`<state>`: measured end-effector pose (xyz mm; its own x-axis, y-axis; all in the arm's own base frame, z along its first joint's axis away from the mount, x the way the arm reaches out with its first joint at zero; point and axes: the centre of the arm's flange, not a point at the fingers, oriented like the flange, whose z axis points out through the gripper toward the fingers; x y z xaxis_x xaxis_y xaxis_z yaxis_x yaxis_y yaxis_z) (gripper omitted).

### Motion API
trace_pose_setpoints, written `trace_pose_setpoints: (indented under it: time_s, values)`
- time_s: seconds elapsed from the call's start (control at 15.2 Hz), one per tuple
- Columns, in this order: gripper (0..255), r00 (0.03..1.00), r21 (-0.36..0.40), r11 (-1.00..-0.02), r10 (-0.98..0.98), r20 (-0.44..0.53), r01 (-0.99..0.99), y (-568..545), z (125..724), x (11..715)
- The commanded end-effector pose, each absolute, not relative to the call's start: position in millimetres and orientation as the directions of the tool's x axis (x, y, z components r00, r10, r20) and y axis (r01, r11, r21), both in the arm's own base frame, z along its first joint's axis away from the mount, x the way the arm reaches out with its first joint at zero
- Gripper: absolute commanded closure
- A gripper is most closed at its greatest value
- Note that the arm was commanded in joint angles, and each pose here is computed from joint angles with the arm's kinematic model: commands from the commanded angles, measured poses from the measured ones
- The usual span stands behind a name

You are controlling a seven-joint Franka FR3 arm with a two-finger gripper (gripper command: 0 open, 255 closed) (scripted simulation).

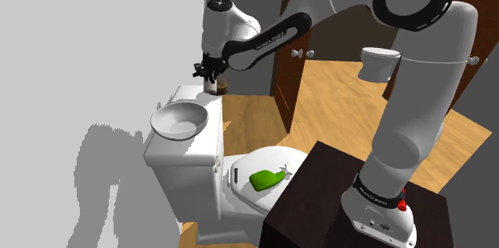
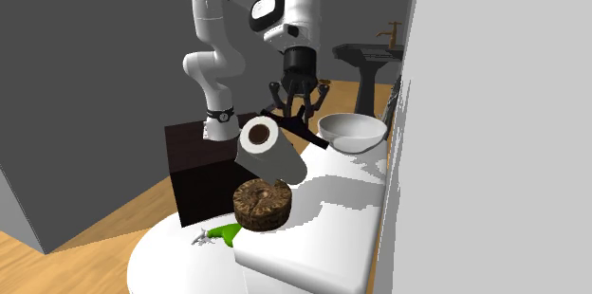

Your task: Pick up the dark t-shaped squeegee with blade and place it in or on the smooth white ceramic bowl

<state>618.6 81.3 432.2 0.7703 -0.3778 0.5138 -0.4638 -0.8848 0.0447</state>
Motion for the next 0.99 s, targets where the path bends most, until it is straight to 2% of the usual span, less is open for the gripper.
trace_pose_setpoints:
  time_s: [0.0,0.66,0.92]
  values:
    - [255,0.77,0.045,-0.885,-0.378,0.514,-0.464,81.2,442.4,618.4]
    - [255,0.77,0.045,-0.885,-0.378,0.514,-0.464,81.2,490.0,618.4]
    - [255,0.77,0.045,-0.885,-0.378,0.514,-0.464,131.4,490.9,602.0]
